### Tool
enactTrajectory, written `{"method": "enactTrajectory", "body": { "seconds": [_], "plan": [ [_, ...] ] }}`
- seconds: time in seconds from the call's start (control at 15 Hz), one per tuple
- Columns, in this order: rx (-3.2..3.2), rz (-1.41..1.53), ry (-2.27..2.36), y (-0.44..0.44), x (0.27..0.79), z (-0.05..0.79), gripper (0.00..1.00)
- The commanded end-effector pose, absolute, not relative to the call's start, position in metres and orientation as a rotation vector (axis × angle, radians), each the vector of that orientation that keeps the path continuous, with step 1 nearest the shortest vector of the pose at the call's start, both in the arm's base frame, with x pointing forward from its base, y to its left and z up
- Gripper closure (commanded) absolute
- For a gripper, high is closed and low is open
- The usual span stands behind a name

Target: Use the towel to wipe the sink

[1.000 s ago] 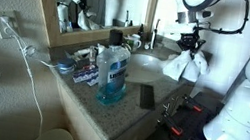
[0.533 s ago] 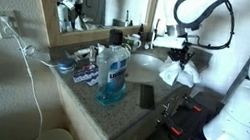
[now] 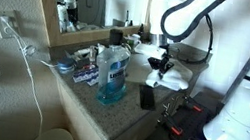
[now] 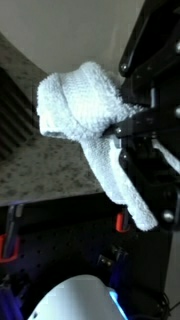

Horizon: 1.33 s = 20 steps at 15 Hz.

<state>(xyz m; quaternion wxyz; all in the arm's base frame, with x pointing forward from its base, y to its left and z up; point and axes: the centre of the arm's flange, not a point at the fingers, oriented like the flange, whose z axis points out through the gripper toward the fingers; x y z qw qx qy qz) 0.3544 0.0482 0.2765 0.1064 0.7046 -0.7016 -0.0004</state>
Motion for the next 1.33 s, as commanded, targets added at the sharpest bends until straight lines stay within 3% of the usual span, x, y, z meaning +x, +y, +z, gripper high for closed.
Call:
{"method": "enactTrajectory", "body": {
  "seconds": [0.0,0.6,1.27],
  "plan": [
    [2.131,-0.218,-2.146,0.071,0.362,0.276,0.93],
    [1.84,-0.462,-2.264,0.032,0.334,0.271,0.93],
    [1.384,-0.157,-2.321,-0.067,0.307,0.266,0.93]
  ]
}}
